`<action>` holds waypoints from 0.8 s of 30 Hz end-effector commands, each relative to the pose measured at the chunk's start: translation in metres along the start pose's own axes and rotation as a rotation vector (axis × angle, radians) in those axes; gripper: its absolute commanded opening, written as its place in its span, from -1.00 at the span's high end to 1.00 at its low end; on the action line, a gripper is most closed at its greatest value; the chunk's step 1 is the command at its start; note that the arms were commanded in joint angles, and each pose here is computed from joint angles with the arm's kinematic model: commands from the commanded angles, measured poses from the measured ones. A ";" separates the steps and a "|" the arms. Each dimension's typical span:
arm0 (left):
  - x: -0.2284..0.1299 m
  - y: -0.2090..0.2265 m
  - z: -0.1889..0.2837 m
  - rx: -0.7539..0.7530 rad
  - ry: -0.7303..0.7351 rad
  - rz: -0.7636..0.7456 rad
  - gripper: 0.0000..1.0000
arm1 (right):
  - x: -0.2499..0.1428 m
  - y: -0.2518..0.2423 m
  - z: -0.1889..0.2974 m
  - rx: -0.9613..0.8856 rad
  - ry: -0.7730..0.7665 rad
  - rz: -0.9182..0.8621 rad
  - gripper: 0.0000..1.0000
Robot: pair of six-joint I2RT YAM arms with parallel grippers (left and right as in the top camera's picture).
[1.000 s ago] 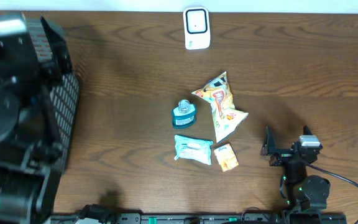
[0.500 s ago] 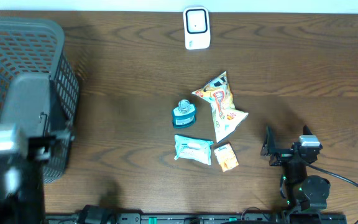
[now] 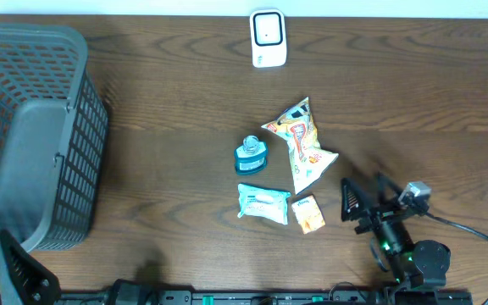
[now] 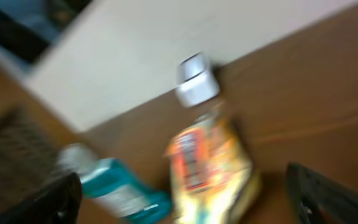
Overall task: Scan the item barcode
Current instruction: 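Reach the right gripper to the orange tissue pack and grasp it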
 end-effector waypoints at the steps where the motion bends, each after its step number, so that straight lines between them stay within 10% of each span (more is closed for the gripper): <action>1: 0.003 0.000 0.003 -0.009 -0.017 -0.006 -0.96 | -0.018 0.023 0.003 0.148 0.166 -0.342 -0.99; 5: 0.006 0.002 0.009 -0.002 -0.030 -0.033 -0.96 | -0.027 0.035 0.007 0.207 0.276 -0.528 -0.99; 7: 0.014 0.007 0.024 0.026 -0.058 -0.060 -0.96 | -0.034 0.036 0.009 0.228 0.309 -0.433 0.56; 9: 0.021 0.012 0.037 0.054 -0.089 -0.067 -0.96 | -0.038 0.040 0.011 0.259 0.336 -0.386 0.90; 24: 0.051 0.022 0.086 0.156 -0.234 -0.082 -0.96 | -0.101 -0.008 0.006 0.024 0.652 -0.490 0.98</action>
Point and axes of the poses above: each gripper's point midway between its finger pads, its own z axis back along the fingers, its own y axis along the line the jaws close on, x = y × z, the point moved 4 cm from there along z, back along the fingers, and after that the axes turned 1 degree about -z, right-handed, at the moved point
